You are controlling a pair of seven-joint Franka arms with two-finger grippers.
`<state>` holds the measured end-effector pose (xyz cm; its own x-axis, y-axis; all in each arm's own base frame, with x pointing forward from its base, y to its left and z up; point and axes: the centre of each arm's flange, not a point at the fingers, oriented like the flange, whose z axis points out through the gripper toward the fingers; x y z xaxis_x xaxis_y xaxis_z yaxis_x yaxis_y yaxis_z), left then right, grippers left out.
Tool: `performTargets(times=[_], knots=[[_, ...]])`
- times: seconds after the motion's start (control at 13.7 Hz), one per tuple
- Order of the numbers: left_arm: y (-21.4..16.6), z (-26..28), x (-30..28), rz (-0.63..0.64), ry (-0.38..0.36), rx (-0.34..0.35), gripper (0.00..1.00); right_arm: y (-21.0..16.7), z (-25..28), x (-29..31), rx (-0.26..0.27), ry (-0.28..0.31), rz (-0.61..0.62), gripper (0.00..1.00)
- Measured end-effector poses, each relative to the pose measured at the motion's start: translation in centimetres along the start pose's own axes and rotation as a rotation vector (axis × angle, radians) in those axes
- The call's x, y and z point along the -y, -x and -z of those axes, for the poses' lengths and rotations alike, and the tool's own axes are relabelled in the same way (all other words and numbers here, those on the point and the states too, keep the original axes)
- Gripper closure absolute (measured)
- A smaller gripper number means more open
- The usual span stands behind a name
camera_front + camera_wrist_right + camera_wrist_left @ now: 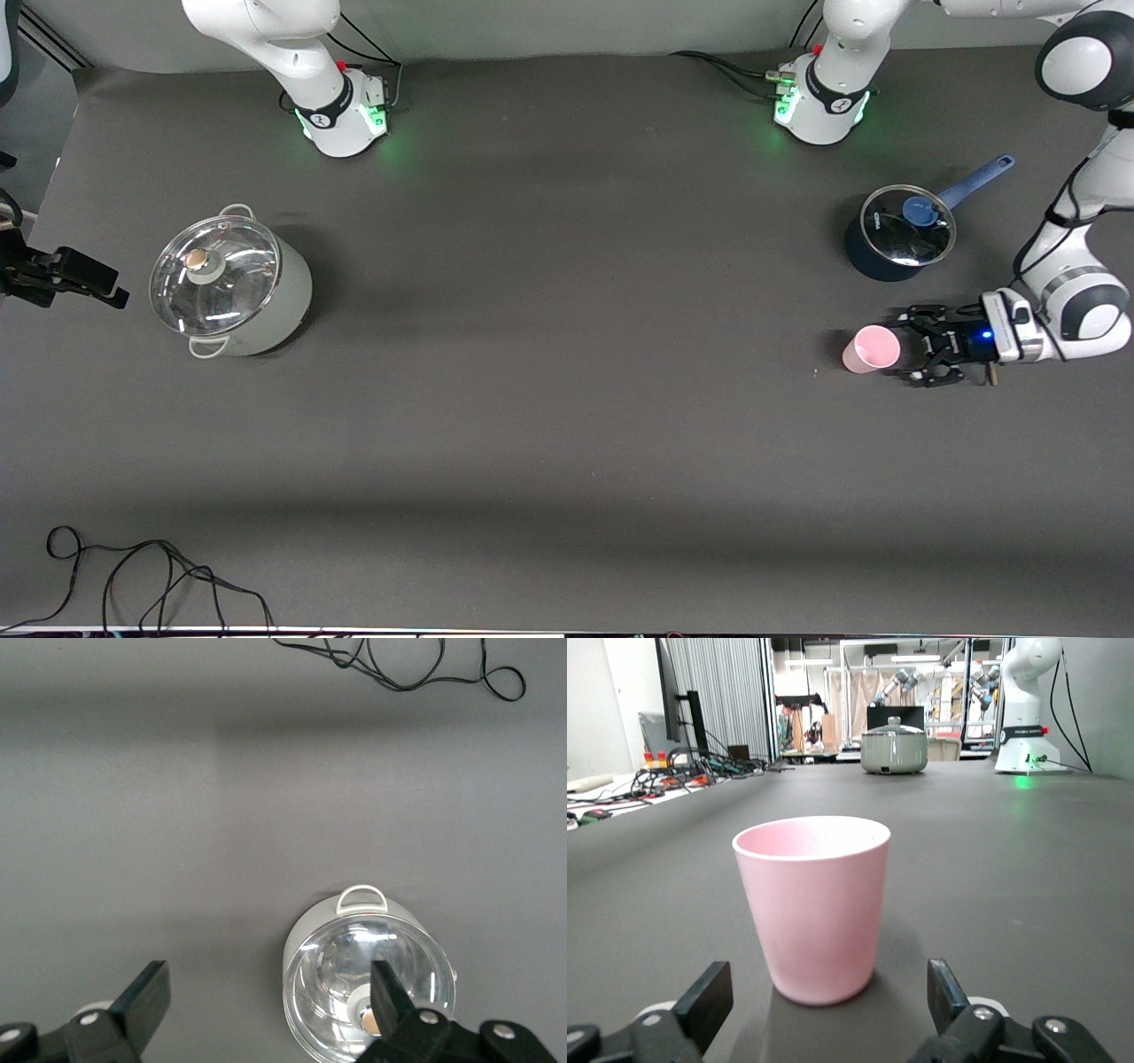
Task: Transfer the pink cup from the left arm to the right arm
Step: 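Close the left gripper on the pink cup and lift it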
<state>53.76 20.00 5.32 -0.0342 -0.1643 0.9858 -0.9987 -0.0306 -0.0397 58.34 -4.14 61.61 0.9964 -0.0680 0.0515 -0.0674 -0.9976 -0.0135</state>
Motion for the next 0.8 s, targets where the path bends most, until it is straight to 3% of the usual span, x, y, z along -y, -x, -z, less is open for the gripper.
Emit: performTargets(times=[0.51,0.58,0.73,0.8], knots=[[-0.4,-5.8,2.0,-0.019,0.001,-0.065,0.02,0.0,0.0,0.0,0.000,0.000,0.000,0.00],[-0.3,-6.5,2.2,-0.029,-0.003,-0.076,0.06,0.0,0.0,0.0,0.000,0.000,0.000,0.00],[-0.4,-7.9,2.6,-0.035,-0.004,-0.090,0.27,0.0,0.0,0.0,0.000,0.000,0.000,0.00],[-0.6,-8.4,2.8,-0.037,-0.001,-0.092,0.33,0.0,0.0,0.0,0.000,0.000,0.000,0.00]])
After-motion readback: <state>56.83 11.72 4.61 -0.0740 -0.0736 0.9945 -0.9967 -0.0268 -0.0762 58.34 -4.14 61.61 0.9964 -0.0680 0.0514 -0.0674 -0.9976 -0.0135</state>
